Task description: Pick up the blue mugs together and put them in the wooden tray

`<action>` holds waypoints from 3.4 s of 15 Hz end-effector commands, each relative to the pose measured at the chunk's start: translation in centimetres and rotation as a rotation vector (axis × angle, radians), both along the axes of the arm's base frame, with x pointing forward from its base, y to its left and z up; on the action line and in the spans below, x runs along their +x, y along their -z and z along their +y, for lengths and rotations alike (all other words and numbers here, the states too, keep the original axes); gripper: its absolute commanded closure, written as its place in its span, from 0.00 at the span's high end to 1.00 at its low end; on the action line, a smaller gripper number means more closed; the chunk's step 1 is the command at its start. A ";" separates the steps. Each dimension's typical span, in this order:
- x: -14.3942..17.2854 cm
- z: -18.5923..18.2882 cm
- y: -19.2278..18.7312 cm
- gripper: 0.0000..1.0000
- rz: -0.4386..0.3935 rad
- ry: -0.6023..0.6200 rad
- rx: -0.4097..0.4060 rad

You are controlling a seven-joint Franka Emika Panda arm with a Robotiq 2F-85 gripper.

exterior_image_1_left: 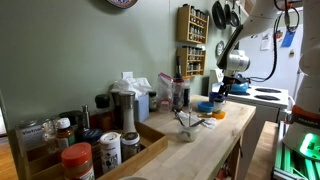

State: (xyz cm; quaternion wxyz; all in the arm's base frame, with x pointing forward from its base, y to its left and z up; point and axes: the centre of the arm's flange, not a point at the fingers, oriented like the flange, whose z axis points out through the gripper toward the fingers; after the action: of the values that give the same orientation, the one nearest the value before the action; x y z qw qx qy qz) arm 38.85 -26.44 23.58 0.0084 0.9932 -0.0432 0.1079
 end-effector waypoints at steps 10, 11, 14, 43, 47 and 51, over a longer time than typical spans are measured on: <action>0.7 -0.2 3.6 0.66 0.062 -0.114 -0.043; 0.8 -0.2 3.2 0.56 0.055 -0.120 -0.050; 1.0 0.2 2.3 0.34 0.049 -0.146 -0.067; -4.2 16.7 -19.4 0.21 0.086 -0.775 0.082; -4.0 16.2 -18.7 0.05 0.097 -0.764 0.094; -4.5 23.0 -20.9 0.05 0.043 -0.916 -0.035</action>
State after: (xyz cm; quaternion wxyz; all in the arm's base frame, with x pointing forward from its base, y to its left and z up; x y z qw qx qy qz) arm 35.28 -8.35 42.89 -0.0605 0.9328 0.3503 0.0586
